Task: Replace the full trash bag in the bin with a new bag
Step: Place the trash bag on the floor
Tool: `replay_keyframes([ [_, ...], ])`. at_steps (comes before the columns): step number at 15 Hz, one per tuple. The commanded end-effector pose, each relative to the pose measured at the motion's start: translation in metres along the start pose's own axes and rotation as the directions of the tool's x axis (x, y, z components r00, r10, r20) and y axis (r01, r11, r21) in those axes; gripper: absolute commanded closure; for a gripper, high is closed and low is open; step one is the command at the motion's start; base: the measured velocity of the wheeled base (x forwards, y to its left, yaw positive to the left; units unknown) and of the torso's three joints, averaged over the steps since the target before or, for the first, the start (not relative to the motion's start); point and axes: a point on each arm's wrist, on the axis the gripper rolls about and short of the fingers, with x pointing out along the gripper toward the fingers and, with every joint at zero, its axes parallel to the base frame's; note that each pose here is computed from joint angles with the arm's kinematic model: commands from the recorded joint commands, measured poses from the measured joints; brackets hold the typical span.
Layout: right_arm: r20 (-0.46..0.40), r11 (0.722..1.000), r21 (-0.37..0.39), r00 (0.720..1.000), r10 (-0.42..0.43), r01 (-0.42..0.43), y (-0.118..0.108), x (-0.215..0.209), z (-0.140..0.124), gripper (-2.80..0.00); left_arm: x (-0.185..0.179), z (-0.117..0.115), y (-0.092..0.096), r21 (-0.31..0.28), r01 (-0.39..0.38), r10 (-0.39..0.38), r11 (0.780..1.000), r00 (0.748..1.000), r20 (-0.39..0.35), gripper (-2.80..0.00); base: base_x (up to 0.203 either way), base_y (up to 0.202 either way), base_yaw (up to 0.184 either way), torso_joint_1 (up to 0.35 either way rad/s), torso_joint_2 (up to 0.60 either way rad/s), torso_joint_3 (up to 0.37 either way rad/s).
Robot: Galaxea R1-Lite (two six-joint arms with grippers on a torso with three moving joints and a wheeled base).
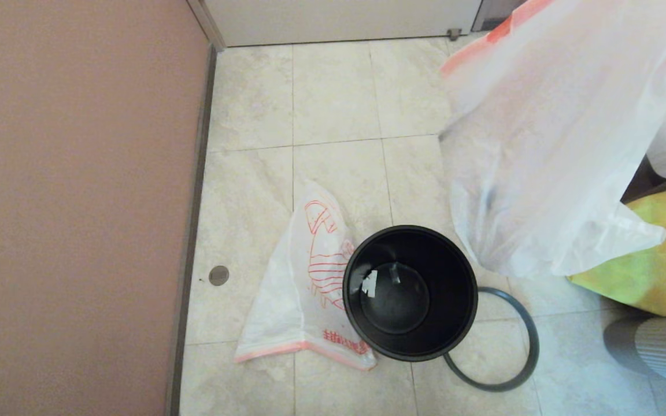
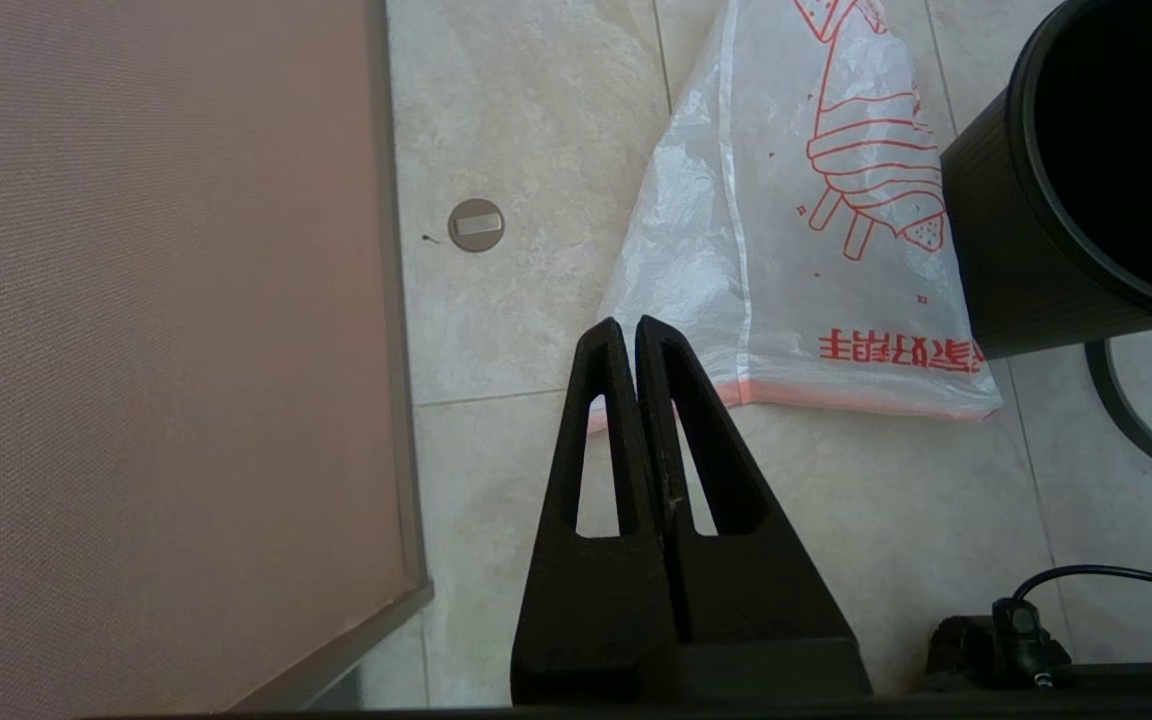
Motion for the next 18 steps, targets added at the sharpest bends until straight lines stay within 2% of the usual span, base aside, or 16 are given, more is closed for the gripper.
replay_keyframes([
  [1,0.018,1.0,-0.002,1.0,-0.002,0.002,-0.004,0.0,0.008,0.0,0.0,0.0,0.0,0.0,0.0,0.0,1.0,1.0,0.0,0.0,0.0,0.0,0.0,0.0,0.0,0.0],
  [3,0.036,0.998,0.039,0.998,-0.046,0.044,-0.027,0.002,0.018,0.0,0.0,0.0,0.0,0.0,0.0,0.0,1.0,1.0,-0.001,0.0,0.0,0.0,0.0,0.0,0.0,0.0],
  [5,0.073,0.982,0.131,0.987,-0.145,0.135,-0.077,-0.001,0.037,0.0,0.0,0.0,0.0,0.0,0.0,0.0,1.0,1.0,-0.001,0.0,0.0,0.0,0.0,0.0,0.0,0.0],
  [7,0.108,0.953,0.217,0.965,-0.239,0.212,-0.134,-0.011,0.059,0.0,0.0,0.0,0.0,0.0,0.0,0.0,1.0,1.0,-0.001,0.0,0.0,0.0,0.0,0.0,0.0,0.0],
  [10,0.161,0.924,0.269,0.934,-0.32,0.27,-0.217,-0.038,0.083,0.0,0.0,0.0,0.0,0.0,0.0,0.0,1.0,1.0,-0.001,0.0,0.0,0.0,0.0,0.0,0.0,0.0],
  [13,0.173,0.888,0.343,0.908,-0.381,0.307,-0.286,-0.062,0.085,0.0,0.0,0.0,0.0,0.0,0.0,0.0,1.0,1.0,-0.001,0.0,0.0,0.0,0.0,0.0,0.0,0.0],
  [16,0.171,0.848,0.414,0.887,-0.43,0.331,-0.337,-0.078,0.083,0.0,0.0,0.0,0.0,0.0,0.0,0.0,1.0,1.0,-0.001,0.0,0.0,0.0,0.0,0.0,0.0,0.0],
  [18,0.195,0.818,0.46,0.86,-0.471,0.344,-0.364,-0.092,0.084,0.0,0.0,0.0,0.0,0.0,0.0,0.0,1.0,1.0,-0.001,0.0,0.0,0.0,0.0,0.0,0.0,0.0],
])
